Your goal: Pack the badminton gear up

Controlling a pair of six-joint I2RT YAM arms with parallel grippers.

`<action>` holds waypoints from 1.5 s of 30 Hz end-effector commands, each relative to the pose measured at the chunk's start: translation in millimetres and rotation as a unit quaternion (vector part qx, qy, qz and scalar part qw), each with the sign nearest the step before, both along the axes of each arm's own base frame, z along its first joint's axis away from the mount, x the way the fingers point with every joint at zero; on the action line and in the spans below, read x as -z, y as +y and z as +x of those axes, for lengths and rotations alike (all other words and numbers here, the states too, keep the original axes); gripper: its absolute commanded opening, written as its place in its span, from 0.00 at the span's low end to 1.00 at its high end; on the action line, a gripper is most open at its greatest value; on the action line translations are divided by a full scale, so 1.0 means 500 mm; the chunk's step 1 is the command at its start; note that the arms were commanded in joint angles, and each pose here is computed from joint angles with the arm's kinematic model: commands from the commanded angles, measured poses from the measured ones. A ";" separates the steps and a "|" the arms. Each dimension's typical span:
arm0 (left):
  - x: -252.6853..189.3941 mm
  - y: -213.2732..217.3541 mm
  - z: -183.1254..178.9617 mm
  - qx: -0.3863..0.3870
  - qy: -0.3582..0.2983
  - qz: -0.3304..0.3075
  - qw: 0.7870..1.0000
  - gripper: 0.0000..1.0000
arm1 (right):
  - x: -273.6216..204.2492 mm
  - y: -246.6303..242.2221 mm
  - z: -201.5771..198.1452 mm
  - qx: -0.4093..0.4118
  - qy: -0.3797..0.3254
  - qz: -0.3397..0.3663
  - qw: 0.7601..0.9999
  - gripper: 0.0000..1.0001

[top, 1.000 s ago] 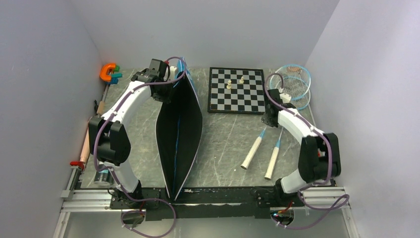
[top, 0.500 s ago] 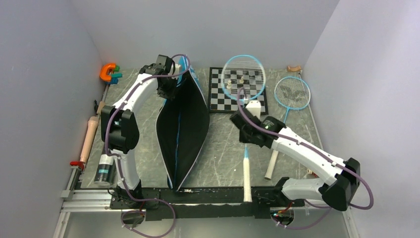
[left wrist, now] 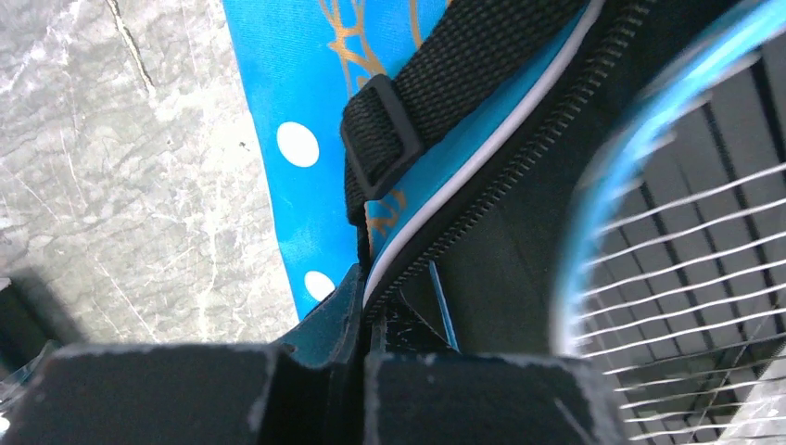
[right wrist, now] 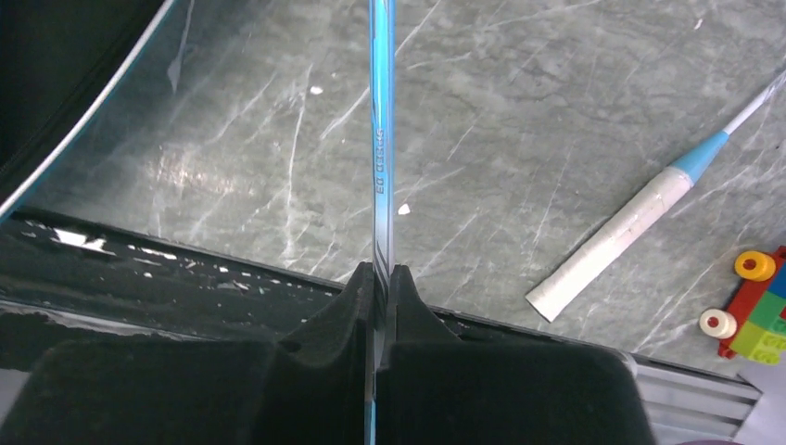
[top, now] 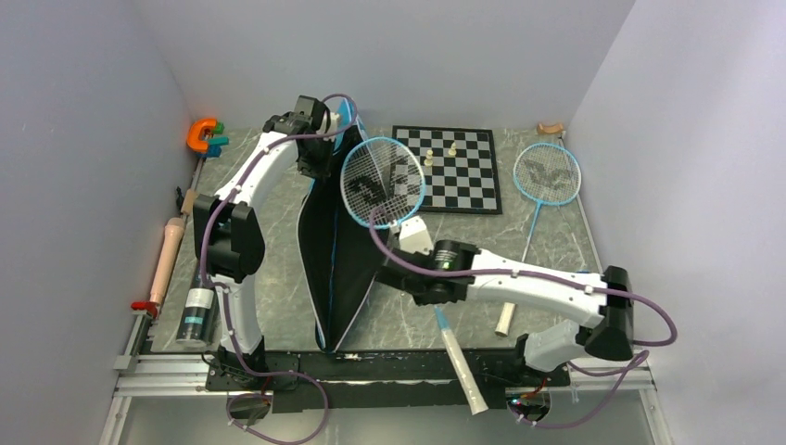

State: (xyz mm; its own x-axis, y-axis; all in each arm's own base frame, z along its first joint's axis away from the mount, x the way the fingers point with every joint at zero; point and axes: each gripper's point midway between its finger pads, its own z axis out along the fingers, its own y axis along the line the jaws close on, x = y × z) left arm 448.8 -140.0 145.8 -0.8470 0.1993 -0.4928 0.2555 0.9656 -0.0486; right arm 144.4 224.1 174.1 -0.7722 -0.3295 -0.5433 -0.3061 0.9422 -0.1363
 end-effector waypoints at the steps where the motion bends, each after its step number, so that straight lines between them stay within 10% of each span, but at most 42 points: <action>1: -0.037 -0.001 0.009 -0.024 -0.015 -0.005 1.000 0.00 | -0.003 0.013 -0.016 -0.030 0.005 -0.039 0.999 0.00; 20: -0.080 -0.037 -0.069 -0.049 0.019 -0.084 0.995 0.00 | 0.064 0.135 0.032 -0.108 0.028 -0.085 0.990 0.00; 45: -0.045 -0.082 -0.107 -0.003 0.067 -0.135 0.989 0.00 | 0.014 0.354 0.295 -0.093 -0.109 0.174 0.974 0.00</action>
